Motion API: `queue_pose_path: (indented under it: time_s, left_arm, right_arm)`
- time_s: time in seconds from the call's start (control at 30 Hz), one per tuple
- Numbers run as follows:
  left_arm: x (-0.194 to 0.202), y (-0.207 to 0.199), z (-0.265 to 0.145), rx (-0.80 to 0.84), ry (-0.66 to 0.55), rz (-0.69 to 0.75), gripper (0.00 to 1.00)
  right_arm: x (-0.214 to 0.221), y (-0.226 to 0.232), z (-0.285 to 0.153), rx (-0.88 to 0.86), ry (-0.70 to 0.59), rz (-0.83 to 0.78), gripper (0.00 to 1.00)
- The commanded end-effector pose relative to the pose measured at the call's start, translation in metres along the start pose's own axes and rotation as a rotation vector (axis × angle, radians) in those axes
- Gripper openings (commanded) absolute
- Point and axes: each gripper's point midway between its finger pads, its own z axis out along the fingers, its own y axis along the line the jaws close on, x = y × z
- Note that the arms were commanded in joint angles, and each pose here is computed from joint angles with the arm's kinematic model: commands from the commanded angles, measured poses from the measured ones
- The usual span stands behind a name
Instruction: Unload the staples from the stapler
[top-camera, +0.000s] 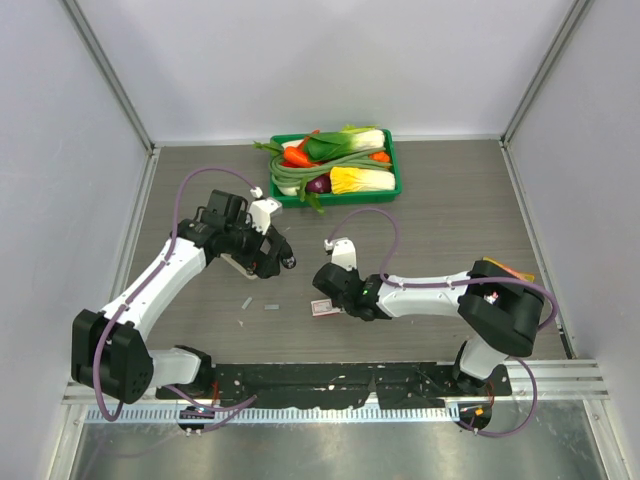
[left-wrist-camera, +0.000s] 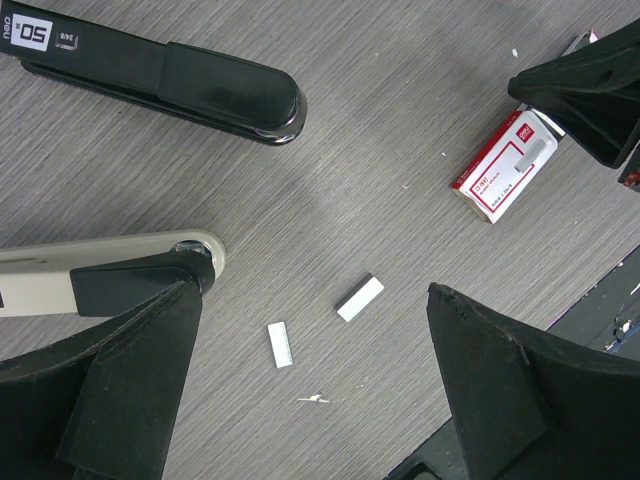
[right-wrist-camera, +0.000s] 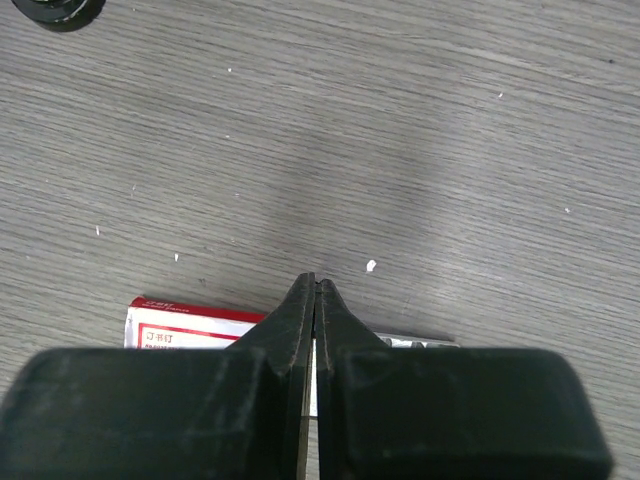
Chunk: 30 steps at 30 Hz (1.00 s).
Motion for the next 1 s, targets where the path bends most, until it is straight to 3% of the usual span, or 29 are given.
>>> queue_pose_path:
  time_s: [0.0, 0.97]
  left_arm:
    - [-0.006, 0.000, 0.000, 0.010, -0.025, -0.007, 1.00]
    - [-0.006, -0.001, -0.001, 0.009, -0.025, -0.009, 1.00]
  right_arm:
    - [-0.010, 0.006, -0.005, -0.020, -0.032, 0.032, 0.05]
    - [-0.001, -0.011, -0.020, 0.025, -0.036, 0.047, 0.02]
